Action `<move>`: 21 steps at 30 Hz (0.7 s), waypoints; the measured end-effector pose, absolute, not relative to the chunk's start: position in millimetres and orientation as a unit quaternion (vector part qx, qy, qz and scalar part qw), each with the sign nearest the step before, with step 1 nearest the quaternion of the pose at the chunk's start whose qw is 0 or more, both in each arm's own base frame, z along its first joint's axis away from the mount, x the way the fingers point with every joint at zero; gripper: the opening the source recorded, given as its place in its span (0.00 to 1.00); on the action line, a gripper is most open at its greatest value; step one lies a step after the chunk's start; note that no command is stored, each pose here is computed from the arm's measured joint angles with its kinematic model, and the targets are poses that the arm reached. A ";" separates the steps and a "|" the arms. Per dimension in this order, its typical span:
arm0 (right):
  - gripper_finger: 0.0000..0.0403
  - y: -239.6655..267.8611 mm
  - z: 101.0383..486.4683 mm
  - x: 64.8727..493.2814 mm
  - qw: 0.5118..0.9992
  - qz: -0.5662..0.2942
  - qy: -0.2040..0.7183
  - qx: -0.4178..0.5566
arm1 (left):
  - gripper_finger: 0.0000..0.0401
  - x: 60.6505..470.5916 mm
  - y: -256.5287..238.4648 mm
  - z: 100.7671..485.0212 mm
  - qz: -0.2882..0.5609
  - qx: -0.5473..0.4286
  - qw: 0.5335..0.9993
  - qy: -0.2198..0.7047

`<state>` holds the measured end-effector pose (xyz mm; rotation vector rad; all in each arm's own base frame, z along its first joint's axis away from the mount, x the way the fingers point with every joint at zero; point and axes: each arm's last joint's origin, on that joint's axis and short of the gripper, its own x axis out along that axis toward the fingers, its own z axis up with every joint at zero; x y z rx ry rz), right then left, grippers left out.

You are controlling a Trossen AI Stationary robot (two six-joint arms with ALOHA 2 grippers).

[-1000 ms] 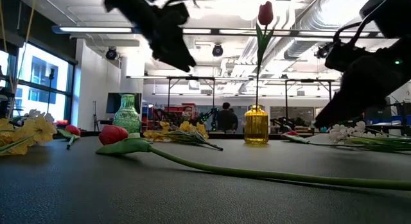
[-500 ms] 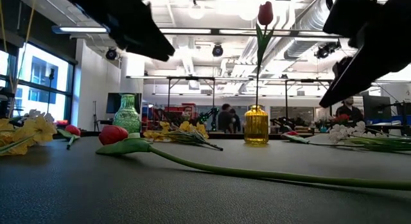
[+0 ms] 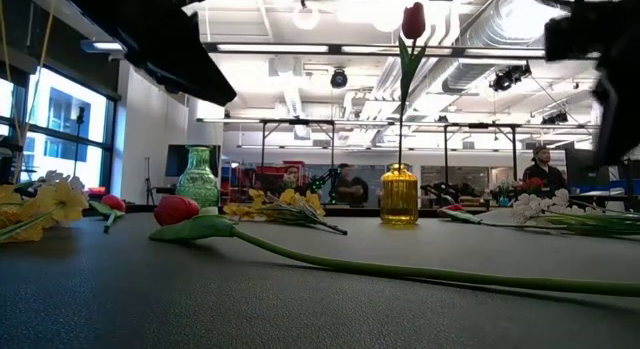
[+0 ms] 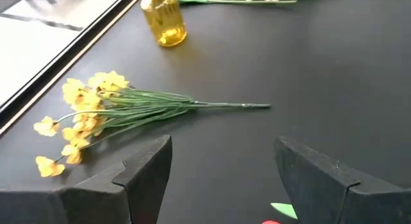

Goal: Sort flowers into vase by color
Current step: Put the right white flowers into the green vase

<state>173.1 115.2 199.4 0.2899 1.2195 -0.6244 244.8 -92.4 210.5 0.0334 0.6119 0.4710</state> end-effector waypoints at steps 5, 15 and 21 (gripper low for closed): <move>0.80 103.3 179.0 156.6 0.718 -0.338 0.585 0.168 | 0.65 247.2 -85.3 210.3 0.238 0.028 0.922 0.304; 0.68 90.4 171.8 144.7 0.661 -0.436 0.549 0.267 | 0.65 251.9 -71.3 210.1 0.249 0.045 0.915 0.315; 0.62 93.1 154.1 144.0 0.656 -0.419 0.547 0.308 | 0.65 253.3 -66.4 210.0 0.256 0.047 0.912 0.317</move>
